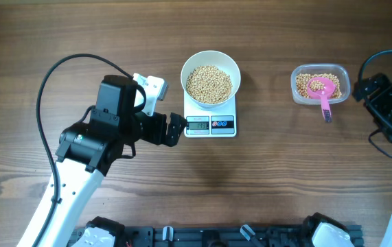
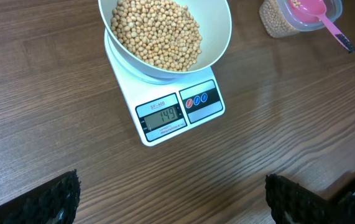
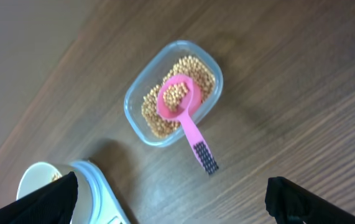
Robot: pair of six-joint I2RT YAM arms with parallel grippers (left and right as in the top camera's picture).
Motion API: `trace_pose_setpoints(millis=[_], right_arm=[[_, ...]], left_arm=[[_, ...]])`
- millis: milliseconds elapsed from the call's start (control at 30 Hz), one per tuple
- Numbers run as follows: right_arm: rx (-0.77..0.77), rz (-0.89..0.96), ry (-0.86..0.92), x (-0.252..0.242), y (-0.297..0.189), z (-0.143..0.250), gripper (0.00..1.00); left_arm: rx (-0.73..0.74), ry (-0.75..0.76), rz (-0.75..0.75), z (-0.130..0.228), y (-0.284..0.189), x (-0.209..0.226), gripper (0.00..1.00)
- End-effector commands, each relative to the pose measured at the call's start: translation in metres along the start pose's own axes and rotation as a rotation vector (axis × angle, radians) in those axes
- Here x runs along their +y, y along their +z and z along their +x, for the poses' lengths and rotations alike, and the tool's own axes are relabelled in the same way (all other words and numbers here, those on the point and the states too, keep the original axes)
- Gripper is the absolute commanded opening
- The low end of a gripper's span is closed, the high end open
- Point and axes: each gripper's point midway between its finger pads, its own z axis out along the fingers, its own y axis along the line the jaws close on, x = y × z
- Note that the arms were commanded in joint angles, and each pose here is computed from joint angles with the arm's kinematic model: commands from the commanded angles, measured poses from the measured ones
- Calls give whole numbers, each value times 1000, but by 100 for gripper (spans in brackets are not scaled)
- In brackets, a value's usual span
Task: Scoop item into bowl and weigh 150g on scale
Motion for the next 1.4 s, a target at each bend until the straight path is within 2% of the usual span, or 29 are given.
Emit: trace_pose_setpoints(millis=[0, 67, 167, 300, 367, 767, 1000, 1233, 1367], right_arm=[[42, -48, 0, 9, -2, 10, 100], [53, -69, 8, 12, -3, 12, 100], [64, -86, 139, 16, -3, 13, 100], [75, -76, 513, 16, -3, 11, 100], [80, -72, 632, 16, -3, 11, 100], [88, -60, 908, 16, -3, 11, 100], [55, -20, 893, 7, -2, 9, 100], [138, 44, 701, -2, 11, 25, 100], [201, -2, 606, 7, 24, 26, 99]], left_arm=[[-10, -7, 6, -2, -2, 0, 100], [-10, -7, 6, -2, -2, 0, 100], [-10, -7, 6, -2, -2, 0, 100], [-10, -7, 6, -2, -2, 0, 100], [-10, -7, 6, -2, -2, 0, 100], [-10, -7, 6, -2, -2, 0, 100], [-10, -7, 6, -2, -2, 0, 100], [-10, -7, 6, -2, -2, 0, 100], [-10, -7, 6, -2, -2, 0, 100]])
